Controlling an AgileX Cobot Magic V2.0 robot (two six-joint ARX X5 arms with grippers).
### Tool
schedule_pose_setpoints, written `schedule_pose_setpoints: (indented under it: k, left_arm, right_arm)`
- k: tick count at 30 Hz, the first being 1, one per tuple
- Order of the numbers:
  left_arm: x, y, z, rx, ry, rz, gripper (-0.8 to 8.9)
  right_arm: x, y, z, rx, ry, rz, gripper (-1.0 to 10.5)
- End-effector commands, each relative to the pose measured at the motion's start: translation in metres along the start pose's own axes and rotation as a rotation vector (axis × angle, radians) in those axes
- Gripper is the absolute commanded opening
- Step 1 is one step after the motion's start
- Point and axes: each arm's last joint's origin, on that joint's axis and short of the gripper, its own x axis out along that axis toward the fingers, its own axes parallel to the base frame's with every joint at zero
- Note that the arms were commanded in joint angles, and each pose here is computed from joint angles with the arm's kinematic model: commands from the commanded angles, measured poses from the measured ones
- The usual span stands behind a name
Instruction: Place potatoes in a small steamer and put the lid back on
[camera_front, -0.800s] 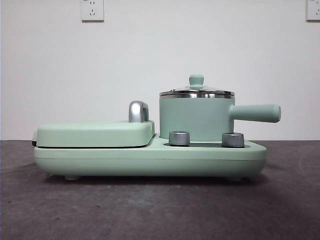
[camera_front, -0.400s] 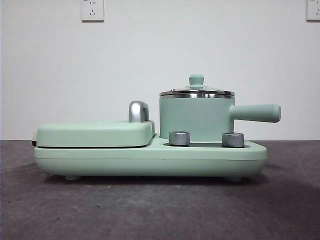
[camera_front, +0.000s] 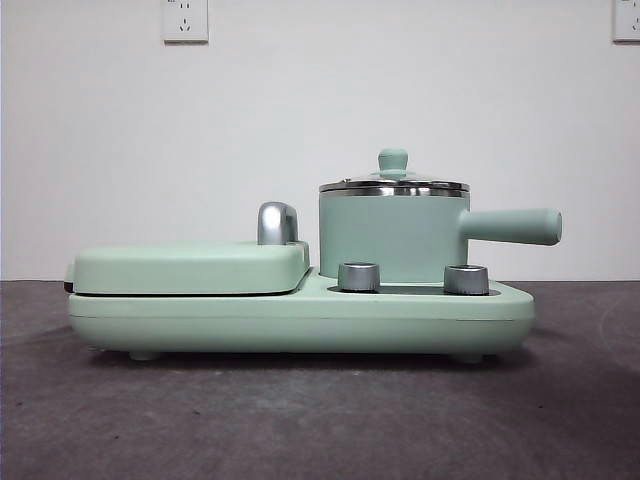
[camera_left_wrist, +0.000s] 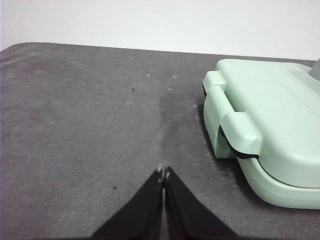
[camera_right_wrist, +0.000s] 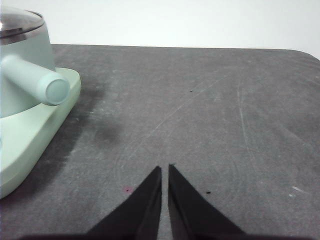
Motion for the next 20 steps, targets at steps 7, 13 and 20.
schedule_pose_setpoints:
  k: [7, 13, 20]
  left_arm:
    - [0.0018, 0.0003, -0.0066, 0.010, 0.024, -0.003, 0.06]
    - [0.0018, 0.0003, -0.0066, 0.010, 0.024, -0.003, 0.06]
    - [0.0018, 0.0003, -0.0066, 0.010, 0.024, -0.003, 0.06]
  right_arm:
    - [0.0005, 0.0002, -0.0006, -0.011, -0.011, 0.000, 0.2]
    - [0.0005, 0.0004, -0.0002, -0.011, -0.015, 0.002, 0.2]
    - [0.0005, 0.0004, -0.0002, -0.011, -0.015, 0.002, 0.2]
